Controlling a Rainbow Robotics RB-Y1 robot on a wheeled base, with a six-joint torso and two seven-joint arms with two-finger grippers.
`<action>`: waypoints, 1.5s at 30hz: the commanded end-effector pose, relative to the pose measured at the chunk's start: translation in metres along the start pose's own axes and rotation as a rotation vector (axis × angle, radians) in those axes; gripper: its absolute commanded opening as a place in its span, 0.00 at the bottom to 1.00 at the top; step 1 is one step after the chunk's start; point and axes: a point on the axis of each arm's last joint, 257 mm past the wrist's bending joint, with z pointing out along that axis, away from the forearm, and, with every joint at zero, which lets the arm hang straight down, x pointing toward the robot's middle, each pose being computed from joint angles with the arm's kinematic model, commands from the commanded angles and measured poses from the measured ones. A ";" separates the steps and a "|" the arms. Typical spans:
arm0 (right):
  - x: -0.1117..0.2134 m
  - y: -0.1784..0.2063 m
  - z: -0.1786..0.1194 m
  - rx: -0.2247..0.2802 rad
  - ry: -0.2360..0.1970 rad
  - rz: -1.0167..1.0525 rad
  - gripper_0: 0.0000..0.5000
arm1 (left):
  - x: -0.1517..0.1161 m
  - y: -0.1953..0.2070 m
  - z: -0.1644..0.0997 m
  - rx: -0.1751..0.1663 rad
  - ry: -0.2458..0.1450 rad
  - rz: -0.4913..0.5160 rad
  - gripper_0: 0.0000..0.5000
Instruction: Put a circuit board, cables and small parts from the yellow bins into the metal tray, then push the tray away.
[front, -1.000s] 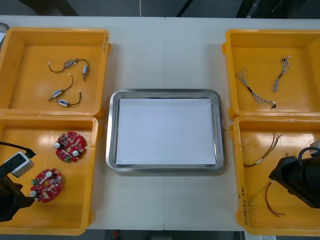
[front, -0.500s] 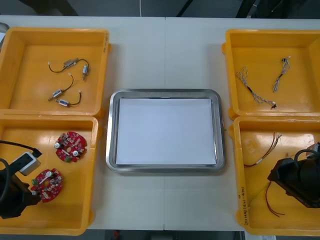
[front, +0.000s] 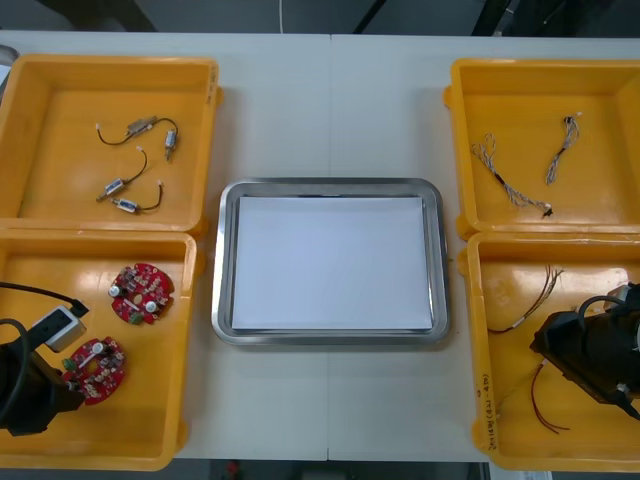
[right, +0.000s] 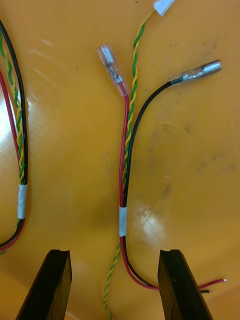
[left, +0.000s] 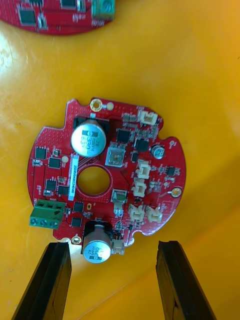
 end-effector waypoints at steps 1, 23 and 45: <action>0.008 -0.003 0.012 0.016 0.001 -0.035 1.00 | -0.001 0.012 -0.003 -0.028 0.017 0.150 1.00; 0.019 -0.008 0.037 0.026 0.006 -0.019 1.00 | 0.004 0.008 0.010 -0.011 0.026 0.154 0.33; 0.038 -0.005 0.045 0.025 0.041 -0.025 1.00 | -0.012 0.020 -0.022 -0.053 0.022 0.165 0.00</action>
